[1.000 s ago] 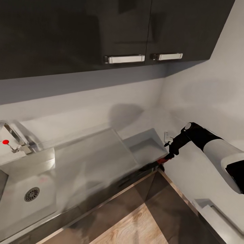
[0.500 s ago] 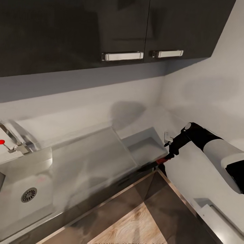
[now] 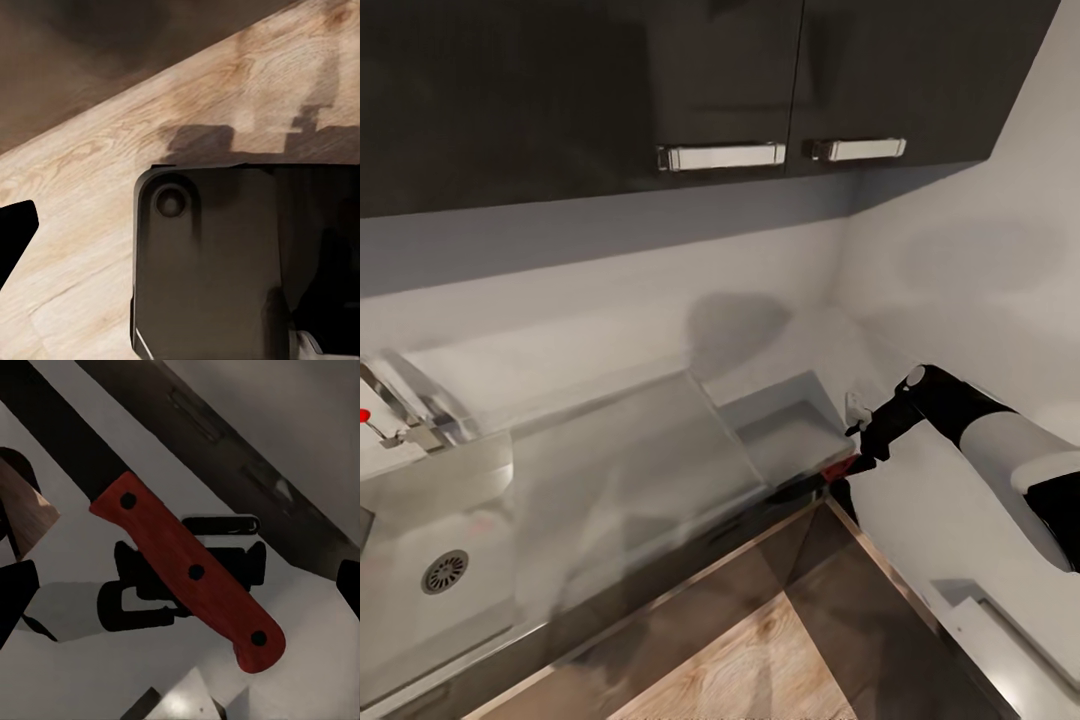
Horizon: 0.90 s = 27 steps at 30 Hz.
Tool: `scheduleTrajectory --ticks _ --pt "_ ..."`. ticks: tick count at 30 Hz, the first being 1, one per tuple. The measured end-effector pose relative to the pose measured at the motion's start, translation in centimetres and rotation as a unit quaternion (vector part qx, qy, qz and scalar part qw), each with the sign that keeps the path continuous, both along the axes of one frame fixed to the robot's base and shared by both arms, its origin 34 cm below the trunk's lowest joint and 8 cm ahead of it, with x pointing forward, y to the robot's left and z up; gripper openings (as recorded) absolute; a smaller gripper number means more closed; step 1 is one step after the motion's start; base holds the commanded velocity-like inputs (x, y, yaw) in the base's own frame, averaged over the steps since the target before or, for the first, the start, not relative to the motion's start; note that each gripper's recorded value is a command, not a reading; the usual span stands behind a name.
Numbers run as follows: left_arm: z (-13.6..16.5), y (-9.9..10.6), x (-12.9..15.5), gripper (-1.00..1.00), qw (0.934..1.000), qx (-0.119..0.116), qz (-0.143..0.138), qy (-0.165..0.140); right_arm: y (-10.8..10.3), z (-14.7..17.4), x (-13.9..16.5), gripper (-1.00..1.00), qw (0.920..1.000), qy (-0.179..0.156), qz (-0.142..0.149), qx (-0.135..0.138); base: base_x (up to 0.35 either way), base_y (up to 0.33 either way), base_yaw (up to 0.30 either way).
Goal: In the kitchen, take the Vidalia onion out of the sink, dice it on the chopping board with the paring knife, put the diced onion into the bowl on the countertop, then place both the paring knife and the chopping board into the sink.
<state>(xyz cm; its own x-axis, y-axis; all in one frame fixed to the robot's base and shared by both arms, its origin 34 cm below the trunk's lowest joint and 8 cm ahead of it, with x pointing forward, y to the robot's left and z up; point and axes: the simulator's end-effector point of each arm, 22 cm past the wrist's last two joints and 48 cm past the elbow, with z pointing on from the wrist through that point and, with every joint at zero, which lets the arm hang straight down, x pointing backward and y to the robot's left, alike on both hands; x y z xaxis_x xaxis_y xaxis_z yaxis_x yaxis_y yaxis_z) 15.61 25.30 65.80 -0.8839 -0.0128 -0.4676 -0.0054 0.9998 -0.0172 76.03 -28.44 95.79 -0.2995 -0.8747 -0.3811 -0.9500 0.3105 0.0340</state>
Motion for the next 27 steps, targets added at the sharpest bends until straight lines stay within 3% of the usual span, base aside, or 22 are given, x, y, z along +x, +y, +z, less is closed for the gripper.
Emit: scheduleTrajectory --ticks 27 --pt "-0.1 0.0 -1.1 1.0 0.9999 0.0 0.0 0.016 -0.1 -2.5 -0.5 1.0 0.9998 0.022 0.0 0.0 0.048 -0.043 -0.069"
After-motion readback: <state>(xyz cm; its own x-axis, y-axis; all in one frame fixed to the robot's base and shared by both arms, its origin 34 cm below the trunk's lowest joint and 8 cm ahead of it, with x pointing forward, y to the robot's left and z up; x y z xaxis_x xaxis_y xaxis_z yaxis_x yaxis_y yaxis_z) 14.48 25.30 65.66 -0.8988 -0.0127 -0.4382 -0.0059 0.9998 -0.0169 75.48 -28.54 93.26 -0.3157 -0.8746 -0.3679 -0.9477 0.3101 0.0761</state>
